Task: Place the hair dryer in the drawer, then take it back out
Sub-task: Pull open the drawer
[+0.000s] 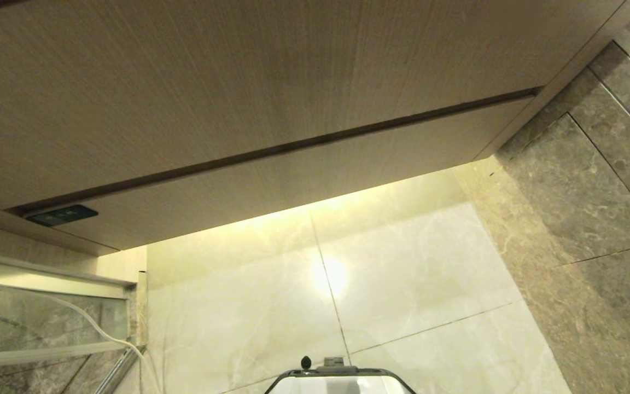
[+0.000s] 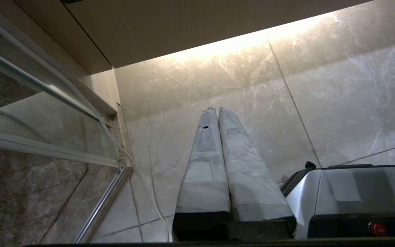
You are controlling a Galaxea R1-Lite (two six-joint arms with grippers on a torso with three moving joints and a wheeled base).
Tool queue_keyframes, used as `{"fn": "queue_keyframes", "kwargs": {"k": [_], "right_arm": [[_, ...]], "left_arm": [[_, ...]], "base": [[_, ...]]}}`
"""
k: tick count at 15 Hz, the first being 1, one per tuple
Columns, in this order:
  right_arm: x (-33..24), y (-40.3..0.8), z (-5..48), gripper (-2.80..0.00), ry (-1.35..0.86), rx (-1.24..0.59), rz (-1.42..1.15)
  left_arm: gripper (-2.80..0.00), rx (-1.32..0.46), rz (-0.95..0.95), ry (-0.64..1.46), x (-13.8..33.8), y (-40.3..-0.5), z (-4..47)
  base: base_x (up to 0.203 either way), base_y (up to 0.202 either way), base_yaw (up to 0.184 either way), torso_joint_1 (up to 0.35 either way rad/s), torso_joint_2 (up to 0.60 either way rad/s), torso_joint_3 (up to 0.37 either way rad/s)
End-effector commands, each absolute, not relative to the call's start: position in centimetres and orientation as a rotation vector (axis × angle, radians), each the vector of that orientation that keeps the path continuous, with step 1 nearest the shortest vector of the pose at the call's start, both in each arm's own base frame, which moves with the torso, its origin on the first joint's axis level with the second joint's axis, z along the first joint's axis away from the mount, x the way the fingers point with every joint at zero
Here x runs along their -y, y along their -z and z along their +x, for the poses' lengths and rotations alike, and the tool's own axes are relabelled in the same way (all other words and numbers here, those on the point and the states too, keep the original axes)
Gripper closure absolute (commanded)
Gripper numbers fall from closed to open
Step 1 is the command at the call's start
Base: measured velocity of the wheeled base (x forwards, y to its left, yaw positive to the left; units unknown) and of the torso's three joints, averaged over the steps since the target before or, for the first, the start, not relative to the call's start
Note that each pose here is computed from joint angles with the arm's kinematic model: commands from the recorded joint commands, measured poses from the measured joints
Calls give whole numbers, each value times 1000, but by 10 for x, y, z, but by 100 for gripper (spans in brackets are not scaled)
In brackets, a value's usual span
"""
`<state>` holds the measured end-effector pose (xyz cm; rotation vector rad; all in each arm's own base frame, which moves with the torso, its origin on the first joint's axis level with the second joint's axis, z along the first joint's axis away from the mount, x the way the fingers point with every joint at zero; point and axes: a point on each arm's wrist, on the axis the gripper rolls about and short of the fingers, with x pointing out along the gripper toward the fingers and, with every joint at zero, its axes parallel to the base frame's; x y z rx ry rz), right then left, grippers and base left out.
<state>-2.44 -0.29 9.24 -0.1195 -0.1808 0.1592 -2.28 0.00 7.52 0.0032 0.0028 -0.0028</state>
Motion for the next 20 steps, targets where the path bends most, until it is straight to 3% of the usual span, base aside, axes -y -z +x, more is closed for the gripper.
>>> {"fn": "queue_keyframes", "kwargs": {"k": [1, 3, 7, 9, 11, 14, 17, 18, 20], "right_arm": [[3, -81, -24, 0, -161, 178, -116], [3, -85, -25, 0, -157, 193, -114], [6, -158, -52, 0, -127, 359, -101], [5, -216, -52, 0, -117, 251, -97], [1, -255, -21, 0, -150, -11, -101], [-9, -283, 44, 0, -285, -258, -109], [-30, -292, 119, 0, -482, -280, -127], [-38, -288, 144, -280, -540, -287, -160], [-53, -273, 187, -280, -642, -300, -298]], "left_arm": [[0, -5, 3, 3, 0, -75, -23], [0, -4, 3, 4, 0, -75, -23], [0, -5, 3, 3, 0, -75, -23], [0, -5, 3, 2, 0, -75, -23], [0, -3, 3, 3, 0, -75, -23], [0, -5, 3, 3, 0, -75, -23], [0, -3, 3, 3, 0, -75, -23], [0, -5, 3, 4, 0, -75, -23], [0, -5, 3, 3, 0, -75, -23]], "base": [[0, 0, 0, 0, 0, 0], [0, 0, 0, 0, 0, 0], [0, 0, 0, 0, 0, 0], [0, 0, 0, 0, 0, 0], [0, 0, 0, 0, 0, 0], [0, 0, 0, 0, 0, 0], [0, 0, 0, 0, 0, 0], [0, 0, 0, 0, 0, 0], [0, 0, 0, 0, 0, 0]]}}
